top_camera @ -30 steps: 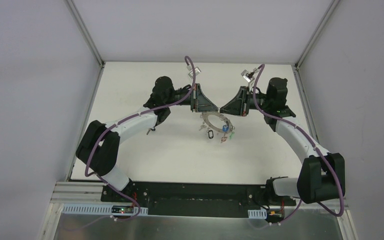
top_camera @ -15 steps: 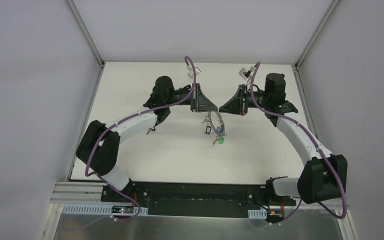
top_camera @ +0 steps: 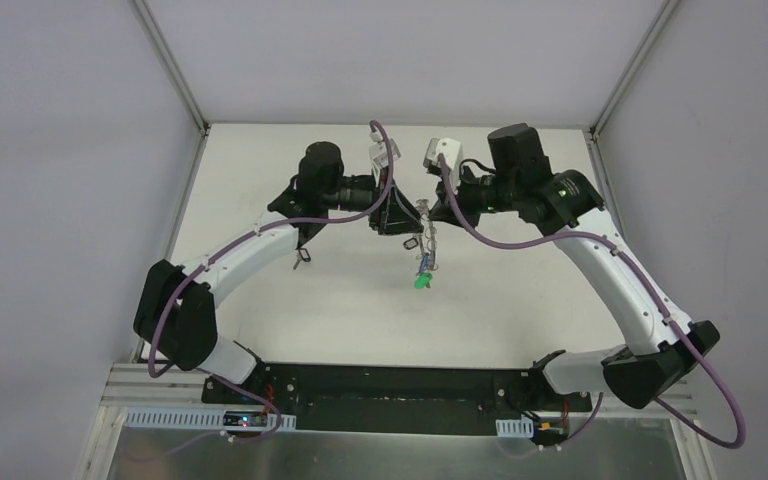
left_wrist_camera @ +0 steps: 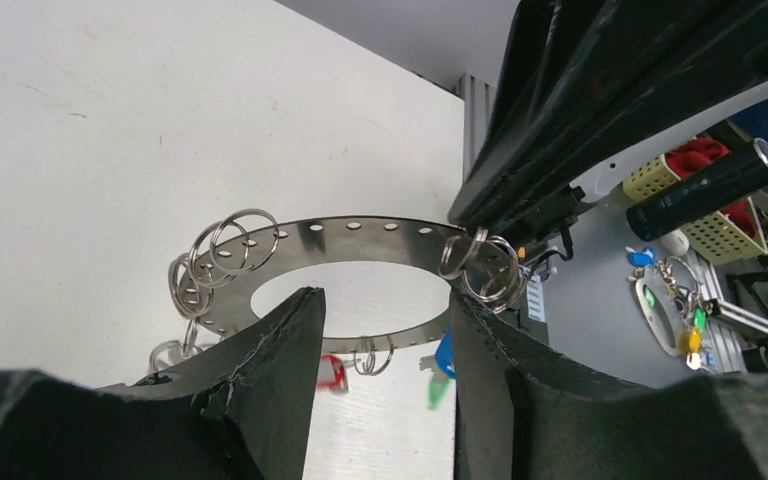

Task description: Put the keys on the keyring

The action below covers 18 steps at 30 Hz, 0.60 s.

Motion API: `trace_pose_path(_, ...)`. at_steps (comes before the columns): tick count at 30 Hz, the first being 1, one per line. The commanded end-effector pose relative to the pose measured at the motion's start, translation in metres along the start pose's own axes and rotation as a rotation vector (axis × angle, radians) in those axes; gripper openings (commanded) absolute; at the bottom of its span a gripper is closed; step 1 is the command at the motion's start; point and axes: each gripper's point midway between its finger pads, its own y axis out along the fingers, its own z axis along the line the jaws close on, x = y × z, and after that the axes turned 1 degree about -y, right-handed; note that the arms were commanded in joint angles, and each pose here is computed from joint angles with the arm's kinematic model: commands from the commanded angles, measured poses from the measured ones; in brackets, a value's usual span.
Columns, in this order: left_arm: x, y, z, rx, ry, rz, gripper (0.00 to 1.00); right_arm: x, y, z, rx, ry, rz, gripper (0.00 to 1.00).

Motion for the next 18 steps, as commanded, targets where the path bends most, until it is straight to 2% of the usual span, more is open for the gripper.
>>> trace_pose_path(1,0.022,-0.015,-0.007,0.007,0.147,-0.037,0.50,-0.019,-0.010,-0.010,-0.095,-0.119,0.176,0.00)
trace_pose_path(5,0.027,-0.018,-0.013,-0.021,0.175,-0.048,0.50,-0.021,-0.012,-0.010,-0.128,-0.163,0.239,0.00)
trace_pose_path(11,0.038,-0.012,-0.024,-0.110,0.171,-0.120,0.49,-0.011,-0.001,0.008,-0.027,-0.098,0.188,0.00)
trace_pose_path(18,0.024,-0.008,-0.033,-0.196,0.218,-0.114,0.48,-0.001,0.006,0.015,0.021,-0.047,0.147,0.00)
